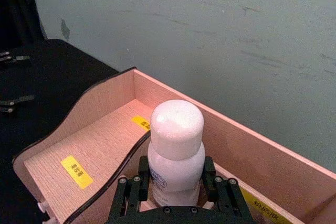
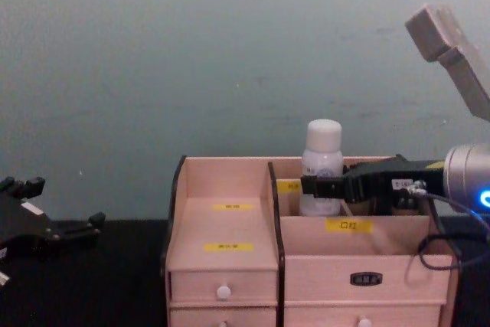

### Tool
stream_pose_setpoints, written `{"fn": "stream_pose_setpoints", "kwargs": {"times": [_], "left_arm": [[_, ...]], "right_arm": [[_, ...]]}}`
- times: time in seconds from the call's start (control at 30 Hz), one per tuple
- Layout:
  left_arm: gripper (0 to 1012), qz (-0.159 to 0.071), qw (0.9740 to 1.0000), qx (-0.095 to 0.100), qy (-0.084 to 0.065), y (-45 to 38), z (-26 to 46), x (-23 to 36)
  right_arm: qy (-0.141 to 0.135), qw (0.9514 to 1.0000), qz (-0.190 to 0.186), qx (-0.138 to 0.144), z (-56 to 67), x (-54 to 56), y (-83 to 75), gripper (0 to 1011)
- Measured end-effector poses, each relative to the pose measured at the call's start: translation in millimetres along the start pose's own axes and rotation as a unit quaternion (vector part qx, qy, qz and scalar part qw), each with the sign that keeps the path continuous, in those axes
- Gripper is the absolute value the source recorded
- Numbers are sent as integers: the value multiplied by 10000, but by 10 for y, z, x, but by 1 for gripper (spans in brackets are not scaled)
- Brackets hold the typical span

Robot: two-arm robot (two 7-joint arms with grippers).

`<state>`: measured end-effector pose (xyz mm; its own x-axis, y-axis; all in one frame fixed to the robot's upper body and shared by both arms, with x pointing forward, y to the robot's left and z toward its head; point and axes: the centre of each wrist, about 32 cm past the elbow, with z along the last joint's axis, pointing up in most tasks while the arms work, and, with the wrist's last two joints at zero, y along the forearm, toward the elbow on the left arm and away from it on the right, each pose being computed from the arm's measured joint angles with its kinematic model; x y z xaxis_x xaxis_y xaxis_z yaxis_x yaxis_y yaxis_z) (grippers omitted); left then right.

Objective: Pick up the facial cleanser and watermelon frost from the table and place them into the tiered storage box.

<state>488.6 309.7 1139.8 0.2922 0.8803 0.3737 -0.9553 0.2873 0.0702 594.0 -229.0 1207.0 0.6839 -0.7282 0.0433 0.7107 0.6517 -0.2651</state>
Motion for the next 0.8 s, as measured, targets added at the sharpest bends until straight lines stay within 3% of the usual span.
{"fn": "stream_pose_setpoints", "kwargs": {"times": [0.57,0.8], "left_arm": [[1001,0,10000,0,0,0,0,0],[1001,0,10000,0,0,0,0,0]], "right_arm": [[5,10000,-27,-44,-39,-3,11,604],[10,10000,-27,-38,-39,-3,9,803]]}}
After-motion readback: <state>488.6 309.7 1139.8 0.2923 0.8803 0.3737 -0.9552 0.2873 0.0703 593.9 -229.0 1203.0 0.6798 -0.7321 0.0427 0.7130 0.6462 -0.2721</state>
